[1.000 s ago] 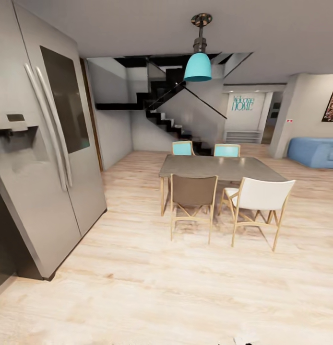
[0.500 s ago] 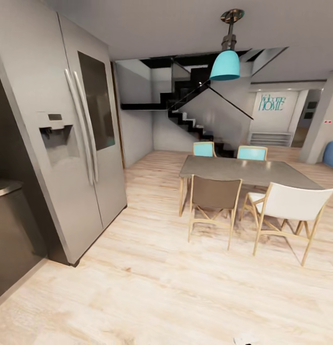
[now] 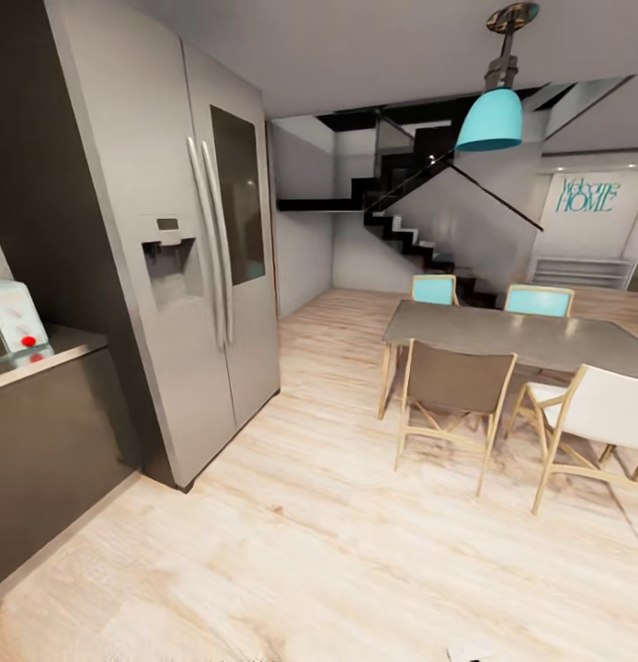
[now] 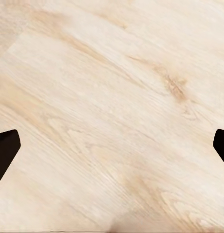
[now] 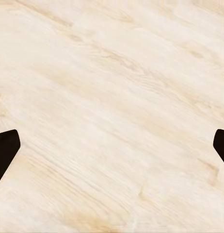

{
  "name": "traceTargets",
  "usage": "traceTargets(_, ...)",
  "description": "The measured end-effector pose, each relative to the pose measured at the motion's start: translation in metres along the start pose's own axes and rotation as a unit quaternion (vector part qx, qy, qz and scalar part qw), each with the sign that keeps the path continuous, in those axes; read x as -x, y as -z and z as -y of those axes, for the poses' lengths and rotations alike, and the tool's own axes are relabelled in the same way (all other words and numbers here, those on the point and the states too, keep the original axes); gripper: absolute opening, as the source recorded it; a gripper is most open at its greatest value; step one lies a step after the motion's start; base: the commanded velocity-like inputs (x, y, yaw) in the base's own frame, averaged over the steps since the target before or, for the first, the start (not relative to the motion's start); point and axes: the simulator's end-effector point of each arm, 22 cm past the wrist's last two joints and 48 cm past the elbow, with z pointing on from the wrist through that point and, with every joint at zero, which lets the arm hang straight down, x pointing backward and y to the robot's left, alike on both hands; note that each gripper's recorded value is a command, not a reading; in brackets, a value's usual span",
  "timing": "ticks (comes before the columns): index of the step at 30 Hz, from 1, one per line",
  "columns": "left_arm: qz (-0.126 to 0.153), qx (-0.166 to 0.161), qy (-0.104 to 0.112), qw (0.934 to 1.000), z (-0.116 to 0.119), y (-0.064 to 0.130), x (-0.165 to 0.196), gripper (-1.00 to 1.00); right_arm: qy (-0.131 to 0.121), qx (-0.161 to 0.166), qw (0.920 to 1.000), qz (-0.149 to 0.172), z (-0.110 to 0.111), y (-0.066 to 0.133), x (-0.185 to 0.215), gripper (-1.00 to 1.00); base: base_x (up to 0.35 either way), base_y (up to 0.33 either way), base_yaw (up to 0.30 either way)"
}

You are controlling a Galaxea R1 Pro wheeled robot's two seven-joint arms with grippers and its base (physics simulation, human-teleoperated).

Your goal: Pick up the poster from the kitchen countertop and hang it on one of the wall nails in the kitchen.

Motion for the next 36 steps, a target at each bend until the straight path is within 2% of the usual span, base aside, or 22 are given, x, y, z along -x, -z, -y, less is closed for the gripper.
traceTargets(6,0.0,0.0,-0.001,1.0,0.0002,0.0,-0.0003,1.0,0.0,0.0,1.0,0.0,-0.0008,0.0,0.0,1.0,0.0,-0.03,0.263)
traceTargets(17,-0.001,0.001,0.0,1.0,-0.0005,0.0,-0.0006,1.0,-0.001,0.001,1.0,0.001,-0.0013,0.0,0.0008,1.0,0.0,-0.198,0.145)
traceTargets(36,-0.001,0.001,0.0,1.0,-0.0006,0.0,-0.0004,1.0,-0.001,0.002,1.0,0.0,-0.0029,0.0,0.0003,1.0,0.0,-0.011,0.287)
